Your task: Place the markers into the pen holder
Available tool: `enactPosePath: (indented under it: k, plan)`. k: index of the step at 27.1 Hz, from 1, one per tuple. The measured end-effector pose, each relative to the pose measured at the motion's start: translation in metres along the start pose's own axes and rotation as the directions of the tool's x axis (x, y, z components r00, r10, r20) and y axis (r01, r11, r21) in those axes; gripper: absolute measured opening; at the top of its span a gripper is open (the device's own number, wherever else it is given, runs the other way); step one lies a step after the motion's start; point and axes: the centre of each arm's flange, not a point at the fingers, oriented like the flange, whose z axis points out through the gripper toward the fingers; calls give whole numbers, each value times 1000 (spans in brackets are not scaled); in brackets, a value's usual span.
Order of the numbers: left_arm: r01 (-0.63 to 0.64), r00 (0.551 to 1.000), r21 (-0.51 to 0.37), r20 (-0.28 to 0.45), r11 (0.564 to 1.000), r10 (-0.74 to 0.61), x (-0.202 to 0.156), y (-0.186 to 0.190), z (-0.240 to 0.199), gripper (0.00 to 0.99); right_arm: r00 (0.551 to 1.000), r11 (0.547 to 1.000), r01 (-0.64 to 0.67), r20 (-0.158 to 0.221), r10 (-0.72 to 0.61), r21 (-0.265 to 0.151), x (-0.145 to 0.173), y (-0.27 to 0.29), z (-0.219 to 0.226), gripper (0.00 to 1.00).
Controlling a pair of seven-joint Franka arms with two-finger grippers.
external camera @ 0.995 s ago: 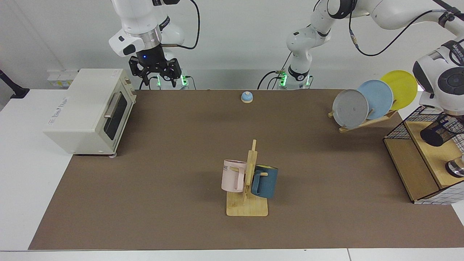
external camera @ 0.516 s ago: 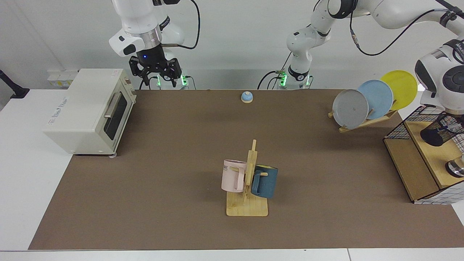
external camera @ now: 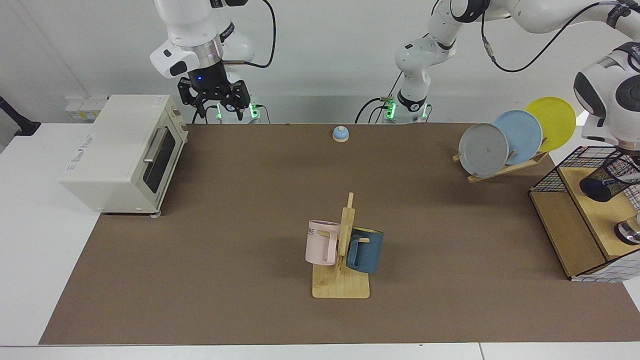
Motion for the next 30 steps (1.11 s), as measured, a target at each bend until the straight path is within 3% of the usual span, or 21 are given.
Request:
enactPosePath:
  k: [16, 30]
  plan:
    - [77, 996, 80, -53, 994, -73, -32, 25, -59, 987, 1000, 1000, -17, 0, 17, 1, 3, 9, 0, 1000]
    - [101, 992, 89, -79, 991, -94, -40, 34, -73, 987, 999, 999, -42, 8, 42, 3, 15, 20, -9, 1000]
